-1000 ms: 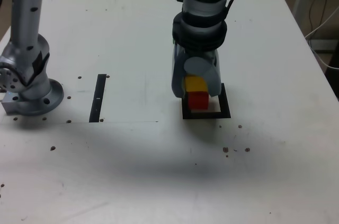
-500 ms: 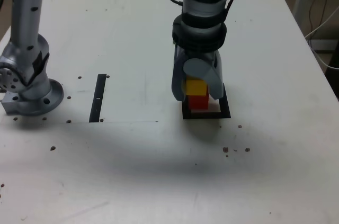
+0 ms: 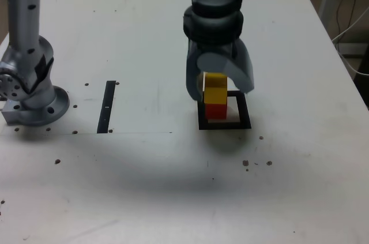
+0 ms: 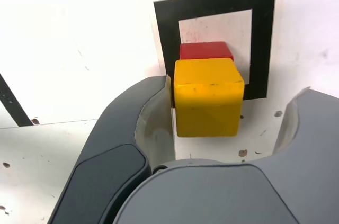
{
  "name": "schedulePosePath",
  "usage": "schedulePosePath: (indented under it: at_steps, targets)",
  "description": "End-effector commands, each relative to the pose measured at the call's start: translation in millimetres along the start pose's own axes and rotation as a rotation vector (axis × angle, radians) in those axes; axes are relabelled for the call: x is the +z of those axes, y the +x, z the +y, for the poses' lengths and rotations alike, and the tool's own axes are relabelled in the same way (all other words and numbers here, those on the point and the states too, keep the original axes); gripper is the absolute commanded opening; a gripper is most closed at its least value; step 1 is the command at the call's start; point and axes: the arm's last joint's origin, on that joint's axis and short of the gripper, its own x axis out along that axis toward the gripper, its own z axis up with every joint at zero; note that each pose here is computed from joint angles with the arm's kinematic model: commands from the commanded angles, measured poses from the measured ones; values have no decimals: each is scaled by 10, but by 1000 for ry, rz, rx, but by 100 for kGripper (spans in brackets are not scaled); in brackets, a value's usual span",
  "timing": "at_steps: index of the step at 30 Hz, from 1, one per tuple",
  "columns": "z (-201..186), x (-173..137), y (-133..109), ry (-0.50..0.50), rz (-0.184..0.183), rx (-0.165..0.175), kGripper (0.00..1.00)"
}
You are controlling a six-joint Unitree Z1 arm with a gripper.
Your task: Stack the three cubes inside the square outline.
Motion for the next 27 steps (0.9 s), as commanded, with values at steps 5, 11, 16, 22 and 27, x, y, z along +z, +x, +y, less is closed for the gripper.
schedulePosePath:
  at_steps: [5,11,16,22,27]
  targets:
    - [214,-238,-168,-19,-34,41,100]
    - [616,-452,-263,0,-33,123,100]
    - [985,-634,-279,-1,22,154,100]
    - [1418,-744,-167,-41,72,146,100]
    - [1785,-662,-33,-58,103,128,100]
